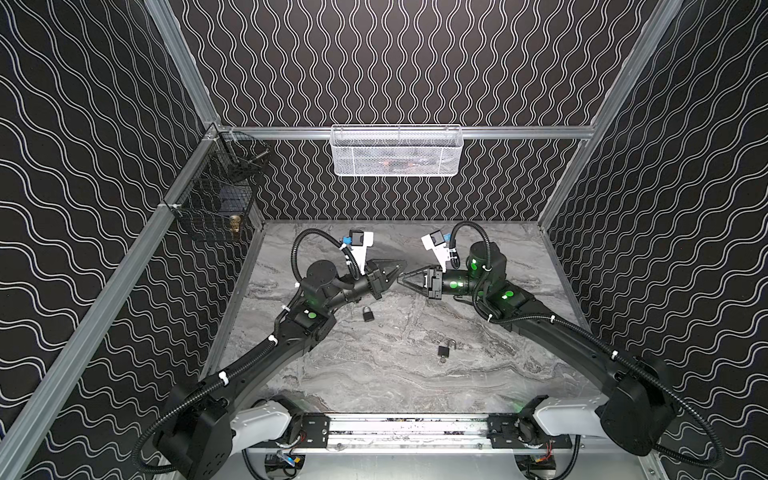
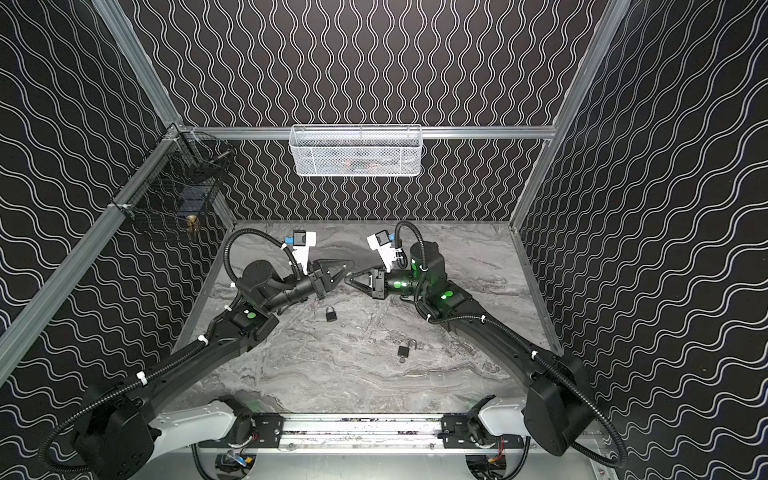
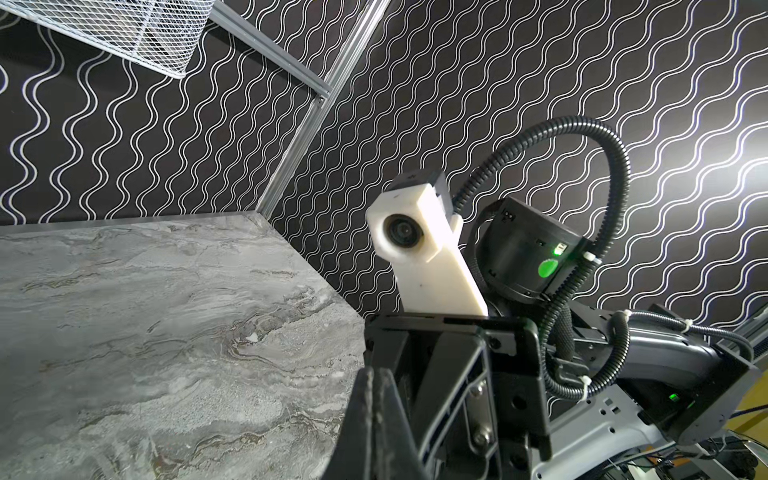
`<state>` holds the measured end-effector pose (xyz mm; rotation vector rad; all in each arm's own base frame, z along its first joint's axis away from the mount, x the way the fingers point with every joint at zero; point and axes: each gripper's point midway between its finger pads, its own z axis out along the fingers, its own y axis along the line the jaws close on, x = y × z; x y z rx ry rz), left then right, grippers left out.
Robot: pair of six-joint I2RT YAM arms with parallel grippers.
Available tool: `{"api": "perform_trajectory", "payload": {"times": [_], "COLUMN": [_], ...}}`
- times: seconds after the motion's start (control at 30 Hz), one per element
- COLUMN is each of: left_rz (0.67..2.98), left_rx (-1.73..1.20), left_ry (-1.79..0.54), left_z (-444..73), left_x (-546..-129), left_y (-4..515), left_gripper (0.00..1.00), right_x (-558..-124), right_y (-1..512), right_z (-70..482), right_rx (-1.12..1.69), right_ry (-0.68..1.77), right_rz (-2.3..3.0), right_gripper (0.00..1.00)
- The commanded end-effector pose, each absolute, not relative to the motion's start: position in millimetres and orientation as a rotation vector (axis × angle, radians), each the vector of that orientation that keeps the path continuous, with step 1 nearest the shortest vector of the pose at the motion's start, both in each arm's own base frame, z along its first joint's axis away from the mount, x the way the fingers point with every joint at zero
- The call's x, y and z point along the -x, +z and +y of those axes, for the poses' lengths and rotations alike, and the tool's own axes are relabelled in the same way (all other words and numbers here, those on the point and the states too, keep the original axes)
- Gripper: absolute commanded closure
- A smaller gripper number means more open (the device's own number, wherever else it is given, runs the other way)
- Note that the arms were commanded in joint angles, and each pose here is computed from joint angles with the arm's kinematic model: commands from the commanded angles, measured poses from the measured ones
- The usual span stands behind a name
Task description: Unlock with the key
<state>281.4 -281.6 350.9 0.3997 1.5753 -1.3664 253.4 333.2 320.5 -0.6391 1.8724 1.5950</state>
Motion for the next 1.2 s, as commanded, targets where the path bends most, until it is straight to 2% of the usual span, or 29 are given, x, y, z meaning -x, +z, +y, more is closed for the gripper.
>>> {"api": "perform_trajectory", "payload": {"times": [0.0, 0.13, 0.23, 0.5, 0.73, 0.93, 1.07, 1.17], "left_rz": [1.518, 1.518, 1.522, 1.535, 1.578, 1.754, 1.937, 2.120], "left_rx": [-0.427, -0.440, -0.441, -0.449, -0.403, -0.281, -0.141, -0.051], "left_ry": [-1.374, -1.375, -1.378, -1.357, -1.278, -1.117, -0.950, -0.802], "left_z": [-281.4, -281.6, -281.4, -279.5, -268.4, -242.9, -216.6, -199.4], "left_x": [-277.6, -275.3, -274.3, -272.0, -274.3, -278.5, -283.3, -286.2], "left_y": [364.0, 363.6, 362.3, 364.7, 366.1, 344.9, 310.6, 274.2], "left_gripper": [1.00, 1.00, 1.00, 1.00, 0.56, 0.39, 0.32, 0.29], "right_x": [-251.3, -251.6, -250.7, -254.7, -260.5, -266.7, -263.3, -259.7], "right_y": [333.3, 333.8, 340.0, 333.7, 318.4, 285.6, 249.5, 221.6], "right_z": [333.4, 333.6, 333.4, 331.7, 327.7, 314.3, 305.2, 302.4], "right_rx": [0.656, 0.653, 0.654, 0.627, 0.590, 0.487, 0.425, 0.378], "right_ry": [1.618, 1.629, 1.637, 1.614, 1.551, 1.440, 1.388, 1.380], "right_rz": [1.804, 1.798, 1.773, 1.808, 1.898, 2.071, 2.184, 2.275], "right_gripper": [0.85, 0.90, 0.99, 1.00, 1.00, 1.00, 1.00, 1.00]}}
